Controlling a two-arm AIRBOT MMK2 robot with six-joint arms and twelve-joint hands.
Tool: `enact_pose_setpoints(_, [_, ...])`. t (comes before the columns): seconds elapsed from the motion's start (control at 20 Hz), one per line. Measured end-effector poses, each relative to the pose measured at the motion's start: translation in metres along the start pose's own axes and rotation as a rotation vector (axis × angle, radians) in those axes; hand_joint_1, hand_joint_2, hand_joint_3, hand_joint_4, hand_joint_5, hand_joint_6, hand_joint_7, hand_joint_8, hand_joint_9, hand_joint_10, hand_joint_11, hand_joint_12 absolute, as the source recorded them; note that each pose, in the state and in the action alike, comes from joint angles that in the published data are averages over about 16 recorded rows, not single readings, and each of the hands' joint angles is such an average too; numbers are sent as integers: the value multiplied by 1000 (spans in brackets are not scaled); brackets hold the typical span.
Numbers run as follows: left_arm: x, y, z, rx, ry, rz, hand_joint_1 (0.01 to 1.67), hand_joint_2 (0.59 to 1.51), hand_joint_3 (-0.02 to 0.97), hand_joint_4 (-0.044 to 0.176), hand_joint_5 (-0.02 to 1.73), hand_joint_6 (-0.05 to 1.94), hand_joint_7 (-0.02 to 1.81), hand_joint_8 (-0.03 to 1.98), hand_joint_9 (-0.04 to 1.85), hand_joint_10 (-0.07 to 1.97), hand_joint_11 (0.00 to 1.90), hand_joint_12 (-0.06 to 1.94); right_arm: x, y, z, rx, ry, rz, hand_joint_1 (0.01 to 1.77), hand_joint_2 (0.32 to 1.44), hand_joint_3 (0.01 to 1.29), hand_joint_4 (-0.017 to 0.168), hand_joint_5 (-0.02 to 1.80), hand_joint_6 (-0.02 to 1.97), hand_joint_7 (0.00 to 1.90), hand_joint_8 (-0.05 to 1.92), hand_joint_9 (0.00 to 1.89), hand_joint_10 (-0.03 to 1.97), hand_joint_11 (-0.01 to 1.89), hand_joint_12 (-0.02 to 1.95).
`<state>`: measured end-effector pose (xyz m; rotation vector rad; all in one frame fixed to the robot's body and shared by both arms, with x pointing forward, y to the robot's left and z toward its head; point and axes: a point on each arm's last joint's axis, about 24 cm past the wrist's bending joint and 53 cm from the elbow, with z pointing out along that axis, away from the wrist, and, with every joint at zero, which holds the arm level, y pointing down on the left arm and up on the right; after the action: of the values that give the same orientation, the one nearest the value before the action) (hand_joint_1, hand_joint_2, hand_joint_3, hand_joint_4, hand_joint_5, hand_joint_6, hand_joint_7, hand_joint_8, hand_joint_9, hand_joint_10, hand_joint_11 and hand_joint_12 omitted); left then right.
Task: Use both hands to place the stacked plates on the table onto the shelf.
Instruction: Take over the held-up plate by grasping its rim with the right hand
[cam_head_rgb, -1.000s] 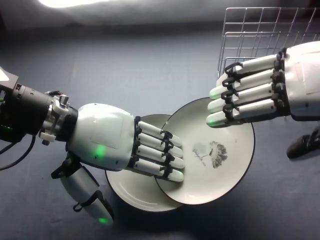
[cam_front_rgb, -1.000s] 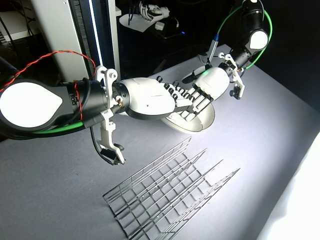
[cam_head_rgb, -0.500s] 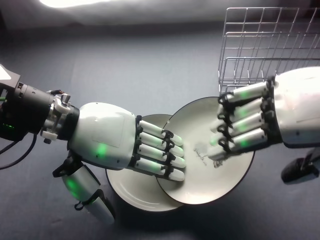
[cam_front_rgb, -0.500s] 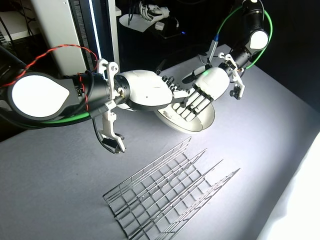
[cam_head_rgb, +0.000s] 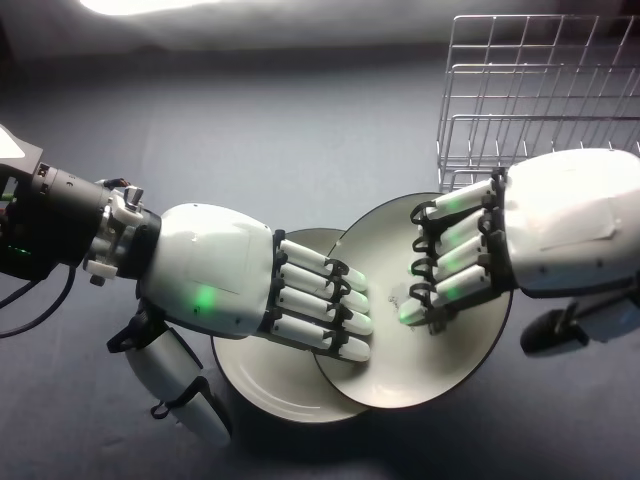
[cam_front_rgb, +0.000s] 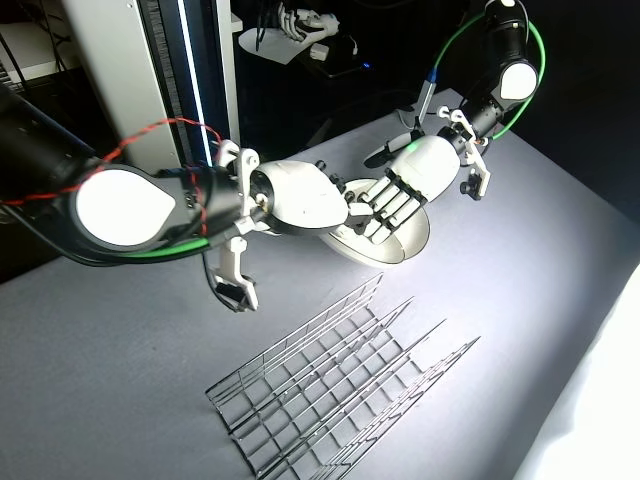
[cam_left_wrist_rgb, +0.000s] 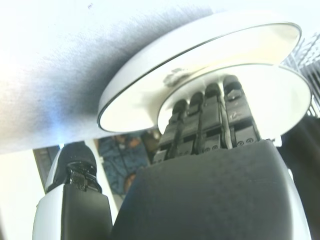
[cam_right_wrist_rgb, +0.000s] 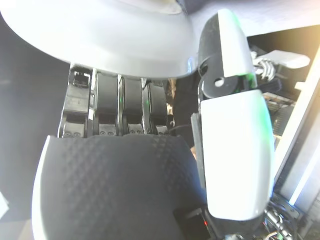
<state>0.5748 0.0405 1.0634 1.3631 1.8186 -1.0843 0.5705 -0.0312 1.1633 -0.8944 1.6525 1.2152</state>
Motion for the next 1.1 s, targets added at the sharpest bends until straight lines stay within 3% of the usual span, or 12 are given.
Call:
enact_pose_setpoints(0.5, [0,0,0,0,0,0,16,1094,21,0,-5,-12,-12,-22,13,-5,14,9,7,-16,23,14,6,8,1073,1082,20,3,506,19,572,0,554,7,192,908])
enact_pose_setpoints(1.1, [0,1,0,-1,-1,0,16,1095,21,0,-6,-12,-11,-22,13,-6,15,9,8,-22,30,22,-1,18,1211,1085,19,2,608,29,617,-13,608,3,269,921])
